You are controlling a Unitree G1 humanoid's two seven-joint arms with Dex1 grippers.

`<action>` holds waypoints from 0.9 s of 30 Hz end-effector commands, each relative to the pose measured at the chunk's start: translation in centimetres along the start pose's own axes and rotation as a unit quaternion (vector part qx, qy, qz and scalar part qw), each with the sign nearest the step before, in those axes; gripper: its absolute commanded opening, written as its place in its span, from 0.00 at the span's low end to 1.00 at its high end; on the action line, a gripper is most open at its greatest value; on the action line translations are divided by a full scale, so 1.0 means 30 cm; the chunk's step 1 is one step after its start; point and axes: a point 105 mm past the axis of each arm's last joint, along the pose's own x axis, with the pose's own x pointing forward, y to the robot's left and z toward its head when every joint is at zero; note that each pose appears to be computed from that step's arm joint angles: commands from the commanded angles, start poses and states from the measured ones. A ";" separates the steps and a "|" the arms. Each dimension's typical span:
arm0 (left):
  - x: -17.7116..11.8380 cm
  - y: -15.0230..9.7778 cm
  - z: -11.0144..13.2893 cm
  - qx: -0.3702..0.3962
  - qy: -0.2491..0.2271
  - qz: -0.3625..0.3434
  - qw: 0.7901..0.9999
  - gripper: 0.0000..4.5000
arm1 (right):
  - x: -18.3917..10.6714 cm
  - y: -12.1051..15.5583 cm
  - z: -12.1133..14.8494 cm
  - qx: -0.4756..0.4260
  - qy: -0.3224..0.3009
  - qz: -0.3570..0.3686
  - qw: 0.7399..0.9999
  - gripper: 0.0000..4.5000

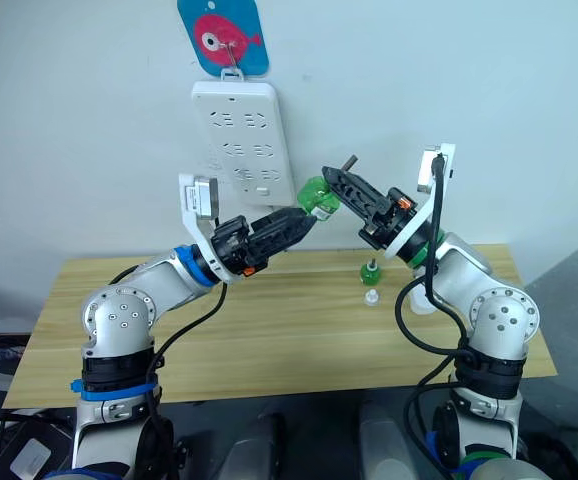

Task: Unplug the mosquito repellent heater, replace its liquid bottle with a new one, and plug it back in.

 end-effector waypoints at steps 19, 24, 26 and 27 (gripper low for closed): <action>0.064 -0.083 0.042 -0.087 -0.052 -0.040 0.994 1.00 | -0.001 0.095 0.007 0.120 -0.022 0.032 0.992 0.19; 0.065 -0.084 0.046 -0.096 -0.056 -0.044 0.993 1.00 | -0.004 0.098 0.001 0.117 -0.019 0.032 0.992 0.19; 0.066 -0.084 0.043 -0.102 -0.057 -0.046 0.992 0.96 | -0.004 0.101 0.000 0.117 -0.018 0.033 0.992 0.19; 0.067 -0.081 0.044 -0.106 -0.059 -0.044 0.992 0.91 | -0.004 0.102 -0.001 0.117 -0.017 0.034 0.992 0.19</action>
